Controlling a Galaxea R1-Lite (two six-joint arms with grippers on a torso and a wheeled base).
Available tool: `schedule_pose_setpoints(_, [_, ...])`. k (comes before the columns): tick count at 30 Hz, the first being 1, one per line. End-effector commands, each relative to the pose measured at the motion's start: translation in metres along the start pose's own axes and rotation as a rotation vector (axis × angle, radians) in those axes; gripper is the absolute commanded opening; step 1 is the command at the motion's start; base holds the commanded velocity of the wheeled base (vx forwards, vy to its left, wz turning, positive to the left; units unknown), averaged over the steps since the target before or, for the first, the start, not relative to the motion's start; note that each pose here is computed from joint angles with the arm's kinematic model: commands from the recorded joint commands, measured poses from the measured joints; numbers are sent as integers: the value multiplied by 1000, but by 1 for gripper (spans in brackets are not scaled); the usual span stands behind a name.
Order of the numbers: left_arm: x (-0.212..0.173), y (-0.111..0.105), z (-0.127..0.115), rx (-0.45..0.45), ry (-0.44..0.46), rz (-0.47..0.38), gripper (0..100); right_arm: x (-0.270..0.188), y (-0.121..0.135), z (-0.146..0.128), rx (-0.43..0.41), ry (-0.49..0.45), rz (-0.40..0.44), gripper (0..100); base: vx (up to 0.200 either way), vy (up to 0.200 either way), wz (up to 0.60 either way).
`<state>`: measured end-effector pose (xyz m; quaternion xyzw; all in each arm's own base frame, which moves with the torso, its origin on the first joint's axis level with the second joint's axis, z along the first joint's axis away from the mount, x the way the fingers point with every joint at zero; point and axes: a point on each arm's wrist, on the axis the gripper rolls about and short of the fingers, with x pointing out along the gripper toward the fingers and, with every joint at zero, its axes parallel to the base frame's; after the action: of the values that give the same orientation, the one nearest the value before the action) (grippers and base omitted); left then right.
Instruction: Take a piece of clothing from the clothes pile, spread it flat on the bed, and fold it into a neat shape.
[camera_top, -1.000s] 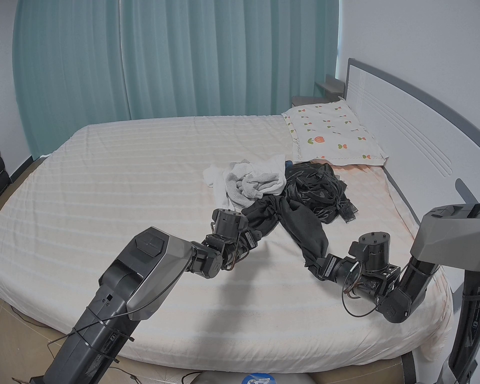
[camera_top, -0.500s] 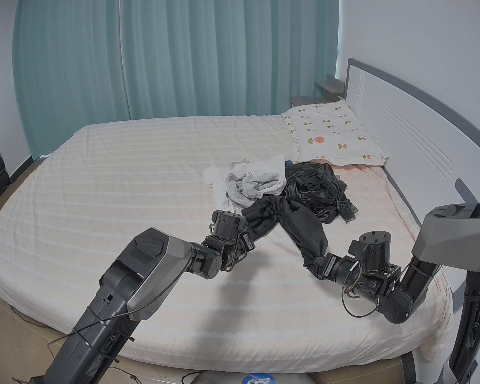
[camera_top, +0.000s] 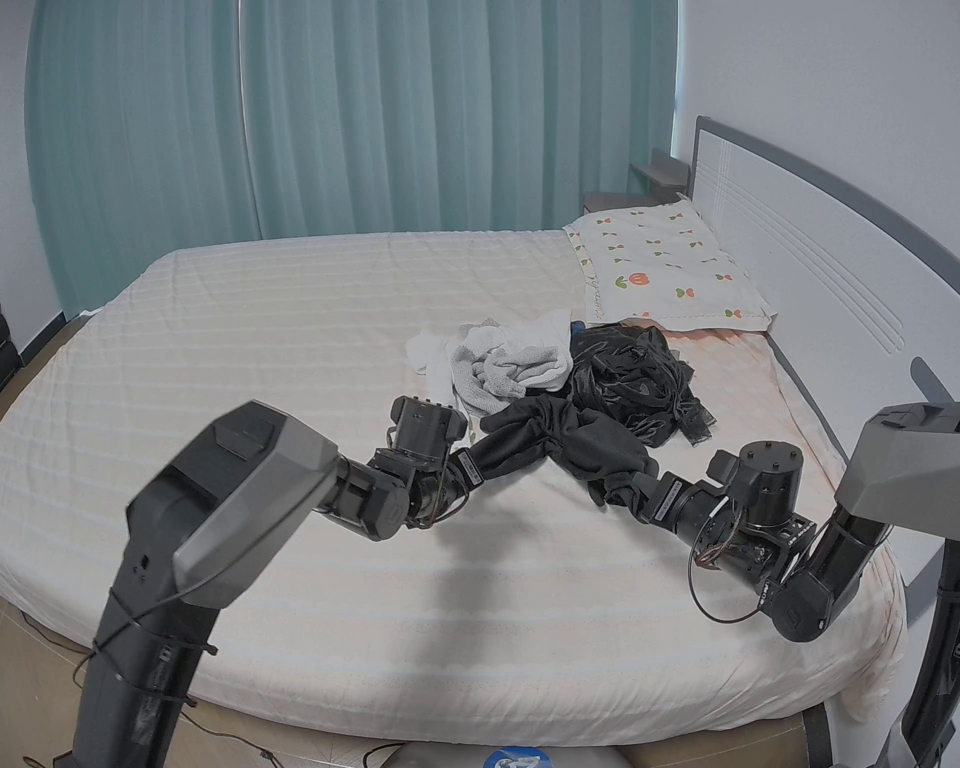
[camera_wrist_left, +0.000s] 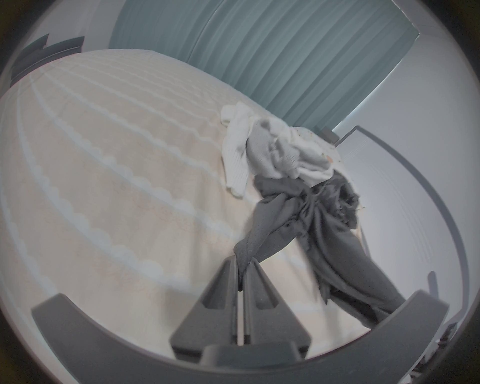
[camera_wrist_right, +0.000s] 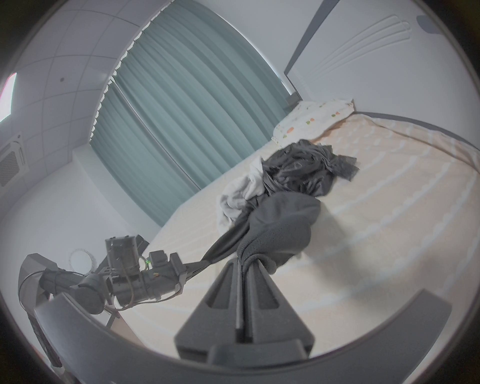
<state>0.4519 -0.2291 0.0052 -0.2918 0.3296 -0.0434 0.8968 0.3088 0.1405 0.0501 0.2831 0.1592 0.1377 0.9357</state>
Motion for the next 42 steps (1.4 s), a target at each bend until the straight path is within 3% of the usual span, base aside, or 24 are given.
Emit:
schedule_pose_setpoints(1, [-143, -33, 60, -59, -146, -229, 0, -38, 48, 66, 12, -224, 212, 0, 0, 0, 0])
schedule_pose_setpoints(4, [-187, -45, 73, -70, -202, -313, 0, -59, 68, 93, 6, -280, 314, 0, 0, 0, 0])
schedule_pose_setpoints(10, [-267, -60, 97, -71, -310, -442, 0, -79, 96, 134, -1, -370, 415, 0, 0, 0, 0])
schedule_pose_setpoints(14, [-268, -55, 93, -63, -301, -418, 0, -74, 96, 130, -6, -334, 412, 0, 0, 0, 0])
schedule_pose_setpoints(15, [-257, -40, 76, -50, -248, -352, 0, -63, 90, 120, -6, -288, 391, 0, 0, 0, 0])
schedule_pose_setpoints(17, [-250, -26, 62, -19, -208, -303, 0, -53, 84, 110, -4, -257, 369, 0, 0, 0, 0])
schedule_pose_setpoints(25, [-238, -4, 26, 3, -110, -241, 0, -28, 72, 72, -5, -130, 318, 0, 0, 0, 0])
schedule_pose_setpoints(32, [-237, 8, 14, 13, -88, -217, 0, -22, 70, 57, -5, -85, 299, 0, -171, 0, 0])
schedule_pose_setpoints(42, [-236, 4, 9, 20, -109, -208, 0, -24, 68, 56, -5, -75, 286, 0, 0, 0, 0])
